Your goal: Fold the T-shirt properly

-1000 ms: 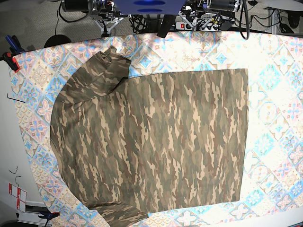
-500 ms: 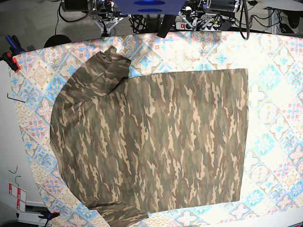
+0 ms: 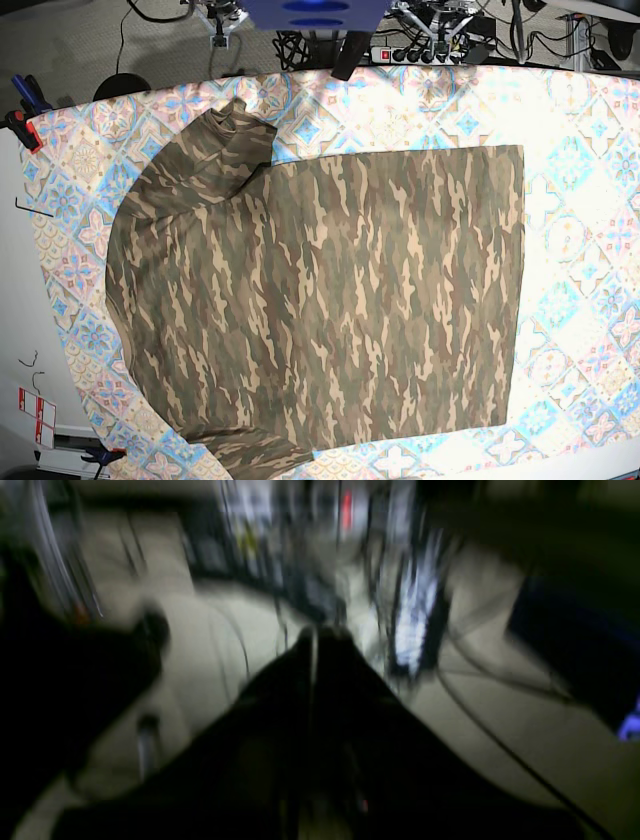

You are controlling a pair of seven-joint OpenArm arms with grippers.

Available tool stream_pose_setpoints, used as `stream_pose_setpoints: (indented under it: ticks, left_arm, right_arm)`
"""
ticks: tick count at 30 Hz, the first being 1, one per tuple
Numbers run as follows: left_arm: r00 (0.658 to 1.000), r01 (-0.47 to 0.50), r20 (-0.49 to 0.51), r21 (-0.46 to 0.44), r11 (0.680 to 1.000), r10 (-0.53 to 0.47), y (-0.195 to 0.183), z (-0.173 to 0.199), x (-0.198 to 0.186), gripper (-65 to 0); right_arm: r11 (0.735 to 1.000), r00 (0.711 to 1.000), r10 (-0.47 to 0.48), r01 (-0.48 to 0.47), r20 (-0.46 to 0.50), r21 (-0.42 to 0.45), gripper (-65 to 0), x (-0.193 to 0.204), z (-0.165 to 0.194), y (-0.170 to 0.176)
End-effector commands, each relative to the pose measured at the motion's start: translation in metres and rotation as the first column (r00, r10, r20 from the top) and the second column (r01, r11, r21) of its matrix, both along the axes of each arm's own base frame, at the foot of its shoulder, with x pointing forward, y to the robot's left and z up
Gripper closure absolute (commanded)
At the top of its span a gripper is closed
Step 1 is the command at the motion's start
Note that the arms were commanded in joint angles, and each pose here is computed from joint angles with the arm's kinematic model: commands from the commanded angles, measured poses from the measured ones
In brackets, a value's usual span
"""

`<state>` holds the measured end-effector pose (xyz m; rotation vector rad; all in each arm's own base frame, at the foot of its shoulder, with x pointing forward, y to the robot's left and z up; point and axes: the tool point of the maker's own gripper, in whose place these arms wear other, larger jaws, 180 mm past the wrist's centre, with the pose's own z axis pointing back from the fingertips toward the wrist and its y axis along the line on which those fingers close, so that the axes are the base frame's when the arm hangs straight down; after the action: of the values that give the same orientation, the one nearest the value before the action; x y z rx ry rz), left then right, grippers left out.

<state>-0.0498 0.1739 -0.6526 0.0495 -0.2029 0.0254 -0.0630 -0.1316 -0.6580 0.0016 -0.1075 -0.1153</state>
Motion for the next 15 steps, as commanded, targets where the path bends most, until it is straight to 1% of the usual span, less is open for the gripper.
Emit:
stream_pose_setpoints:
  ticks: [1,3,5,6,11,13,15]
  left_arm:
    - [1.000,0.005,-0.008,0.016,1.000,-0.005,0.009,0.006,-0.026,0.0]
    - [0.996,0.010,0.090,0.021,1.000,-0.011,0.010,0.015,-0.027,0.0]
    - [0.984,0.018,0.178,0.028,0.999,-0.023,0.012,0.026,-0.030,0.0]
    - [0.974,0.026,0.224,0.040,0.999,-0.034,0.018,0.032,-0.029,0.0]
    - [0.915,0.034,0.400,0.058,0.998,-0.055,0.022,0.060,-0.028,0.0]
    - [0.886,0.032,0.460,0.064,0.997,-0.058,0.022,0.071,-0.027,0.0]
    - [0.851,0.036,0.521,0.069,0.997,-0.067,0.022,0.082,-0.024,0.0]
  right_arm:
    - [1.000,1.000,-0.001,0.001,-0.017,0.000,0.0,-0.019,0.003,0.000]
    - [1.000,0.999,-0.002,0.002,0.032,-0.008,0.0,-0.026,0.007,-0.001]
    - [1.000,0.997,-0.001,0.003,0.074,-0.017,0.0,-0.033,0.012,-0.002]
    - [1.000,0.995,-0.001,0.003,0.099,-0.021,0.0,-0.035,0.015,-0.003]
    - [0.999,0.976,0.003,0.006,0.217,-0.042,0.0,-0.047,0.032,-0.006]
    - [0.999,0.953,0.010,0.006,0.302,-0.054,0.0,-0.046,0.042,-0.008]
    - [0.998,0.913,0.021,0.007,0.408,-0.067,0.0,-0.041,0.058,-0.009]
